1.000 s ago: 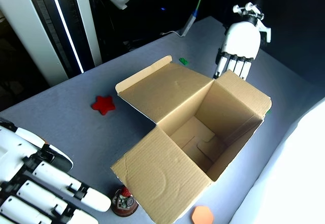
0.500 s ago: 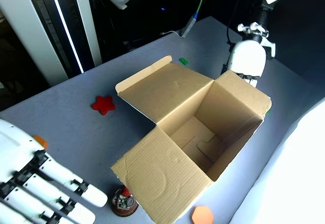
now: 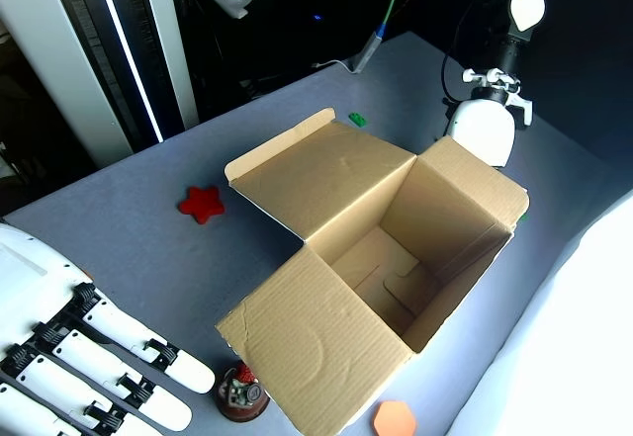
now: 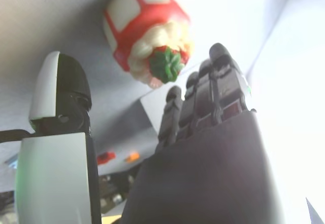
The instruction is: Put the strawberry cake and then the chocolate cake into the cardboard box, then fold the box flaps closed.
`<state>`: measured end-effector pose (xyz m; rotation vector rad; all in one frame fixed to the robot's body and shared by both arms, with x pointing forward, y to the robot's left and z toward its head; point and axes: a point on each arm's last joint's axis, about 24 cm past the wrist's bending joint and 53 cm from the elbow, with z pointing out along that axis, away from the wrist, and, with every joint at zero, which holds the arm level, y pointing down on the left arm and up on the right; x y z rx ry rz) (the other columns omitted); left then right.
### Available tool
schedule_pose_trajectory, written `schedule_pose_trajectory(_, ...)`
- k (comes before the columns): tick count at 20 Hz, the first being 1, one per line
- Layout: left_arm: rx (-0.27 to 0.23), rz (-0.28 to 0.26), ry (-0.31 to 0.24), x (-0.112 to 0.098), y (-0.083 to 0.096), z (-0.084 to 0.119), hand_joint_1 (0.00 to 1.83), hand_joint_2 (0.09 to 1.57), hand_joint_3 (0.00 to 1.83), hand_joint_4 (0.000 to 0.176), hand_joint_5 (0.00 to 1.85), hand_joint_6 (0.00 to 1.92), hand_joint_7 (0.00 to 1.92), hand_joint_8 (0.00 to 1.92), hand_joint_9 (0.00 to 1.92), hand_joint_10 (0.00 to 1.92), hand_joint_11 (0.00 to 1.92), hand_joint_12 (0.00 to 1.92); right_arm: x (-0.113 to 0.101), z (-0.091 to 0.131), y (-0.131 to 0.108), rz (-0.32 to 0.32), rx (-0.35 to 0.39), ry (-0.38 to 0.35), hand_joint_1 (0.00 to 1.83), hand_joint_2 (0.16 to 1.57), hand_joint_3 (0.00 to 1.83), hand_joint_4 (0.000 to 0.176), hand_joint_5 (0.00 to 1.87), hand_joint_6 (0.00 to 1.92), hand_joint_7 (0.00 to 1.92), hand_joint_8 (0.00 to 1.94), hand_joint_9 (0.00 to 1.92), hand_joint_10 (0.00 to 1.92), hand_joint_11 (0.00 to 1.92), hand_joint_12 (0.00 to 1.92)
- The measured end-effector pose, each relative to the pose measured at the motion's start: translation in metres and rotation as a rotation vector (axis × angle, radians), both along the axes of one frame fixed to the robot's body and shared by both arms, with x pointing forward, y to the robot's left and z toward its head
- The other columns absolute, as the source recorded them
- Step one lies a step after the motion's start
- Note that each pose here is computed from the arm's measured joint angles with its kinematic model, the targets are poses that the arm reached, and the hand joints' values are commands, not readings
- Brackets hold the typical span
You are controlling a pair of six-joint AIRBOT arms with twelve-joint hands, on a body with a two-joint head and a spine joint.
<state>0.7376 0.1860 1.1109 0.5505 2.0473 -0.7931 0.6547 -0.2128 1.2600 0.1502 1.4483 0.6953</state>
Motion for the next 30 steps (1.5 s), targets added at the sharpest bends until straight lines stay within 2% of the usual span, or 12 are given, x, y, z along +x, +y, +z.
schedule_pose_trajectory(3, 0.005, 0.003, 0.0, 0.005, -0.003, -0.004, 1.2, 1.01, 0.0, 0.092, 0.01, 0.0, 0.02, 0.0, 0.04, 0.0, 0.0, 0.46, 0.0, 0.0, 0.0, 0.0, 0.001, 0.0, 1.07, 1.09, 0.02, 0.034, 0.0, 0.0, 0.0, 0.0, 0.0, 0.0, 0.0, 0.0)
schedule_pose_trajectory(10, 0.015, 0.014, 0.006, 0.011, -0.001, -0.012, 1.26, 0.99, 0.0, 0.109, 0.18, 0.02, 0.24, 0.03, 0.33, 0.09, 0.0, 1.21, 0.0, 0.0, 0.0, 0.0, 0.003, 0.002, 1.05, 1.1, 0.01, 0.023, 0.0, 0.0, 0.0, 0.0, 0.0, 0.0, 0.0, 0.0)
schedule_pose_trajectory(11, 0.017, 0.016, 0.006, 0.012, -0.002, -0.012, 1.28, 0.99, 0.0, 0.108, 0.22, 0.0, 0.28, 0.01, 0.36, 0.19, 0.0, 1.32, 0.0, 0.0, 0.001, 0.001, 0.002, 0.001, 1.05, 1.1, 0.02, 0.024, 0.0, 0.0, 0.0, 0.0, 0.0, 0.0, 0.0, 0.0)
schedule_pose_trajectory(14, 0.02, 0.012, 0.012, 0.011, -0.003, -0.017, 1.26, 1.03, 0.0, 0.092, 0.29, 0.02, 0.34, 0.06, 0.08, 1.24, 0.0, 1.61, 0.0, 0.0, 0.0, 0.0, 0.005, 0.003, 1.12, 1.06, 0.0, 0.024, 0.02, 0.01, 0.01, 0.0, 0.0, 0.0, 0.0, 0.0)
schedule_pose_trajectory(15, 0.018, 0.011, 0.014, 0.011, -0.004, -0.017, 1.26, 1.03, 0.0, 0.092, 0.29, 0.02, 0.34, 0.06, 0.08, 1.24, 0.0, 1.61, 0.0, 0.0, 0.0, 0.001, 0.005, 0.002, 1.12, 1.06, 0.0, 0.024, 0.02, 0.01, 0.01, 0.0, 0.0, 0.0, 0.0, 0.0)
schedule_pose_trajectory(17, 0.018, 0.011, 0.016, 0.01, -0.004, -0.018, 1.29, 1.03, 0.0, 0.073, 0.21, 0.5, 0.03, 0.95, 0.04, 1.47, 0.01, 1.76, 0.0, 0.0, 0.0, 0.001, 0.005, 0.003, 1.1, 1.05, 0.0, 0.026, 0.01, 0.0, 0.0, 0.0, 0.0, 0.0, 0.0, 0.0)
schedule_pose_trajectory(19, 0.012, 0.013, 0.022, 0.01, -0.005, -0.019, 1.32, 1.03, 0.0, 0.054, 0.0, 1.22, 0.0, 1.26, 0.0, 1.68, 0.04, 1.88, -0.001, -0.001, 0.002, 0.003, 0.009, 0.006, 1.1, 1.06, 0.0, 0.022, 0.01, 0.01, 0.02, 0.01, 0.0, 0.0, 0.0, 0.0)
schedule_pose_trajectory(23, 0.03, 0.002, 0.025, 0.008, -0.007, -0.024, 1.39, 1.03, 0.0, 0.051, 0.02, 1.41, 0.0, 1.33, 0.0, 1.71, 0.03, 1.91, -0.002, -0.001, 0.003, 0.007, 0.008, 0.005, 1.08, 1.07, 0.0, 0.028, 0.01, 0.0, 0.01, 0.0, 0.0, 0.0, 0.0, 0.0)
schedule_pose_trajectory(27, 0.027, -0.005, 0.027, 0.005, -0.01, -0.024, 1.5, 1.08, 0.01, 0.005, 0.12, 1.44, 0.0, 1.52, 0.1, 1.75, 0.13, 1.92, -0.002, -0.001, 0.003, 0.007, 0.009, 0.006, 1.08, 1.07, 0.0, 0.027, 0.02, 0.0, 0.02, 0.0, 0.0, 0.0, 0.0, 0.0)
schedule_pose_trajectory(28, 0.027, -0.007, 0.028, 0.004, -0.01, -0.024, 1.5, 1.12, 0.02, 0.0, 0.19, 1.49, 0.06, 1.59, 0.16, 1.78, 0.21, 1.92, -0.003, -0.001, 0.004, 0.009, 0.007, 0.005, 1.08, 1.07, 0.0, 0.027, 0.02, 0.0, 0.03, 0.01, 0.0, 0.0, 0.0, 0.0)
schedule_pose_trajectory(29, 0.026, -0.008, 0.028, 0.003, -0.008, -0.023, 1.27, 1.4, 0.01, 0.0, 0.44, 1.71, 0.32, 1.86, 0.42, 1.91, 0.29, 1.92, -0.003, -0.001, 0.004, 0.009, 0.006, 0.005, 1.07, 1.07, 0.0, 0.023, 0.01, 0.0, 0.02, 0.0, 0.0, 0.0, 0.0, 0.0)
schedule_pose_trajectory(30, 0.025, -0.009, 0.027, 0.003, -0.006, -0.021, 1.27, 1.4, 0.01, 0.0, 0.44, 1.71, 0.32, 1.86, 0.42, 1.91, 0.29, 1.92, -0.002, -0.001, 0.004, 0.008, 0.007, 0.006, 1.07, 1.07, 0.0, 0.023, 0.01, 0.0, 0.02, 0.0, 0.0, 0.0, 0.0, 0.0)
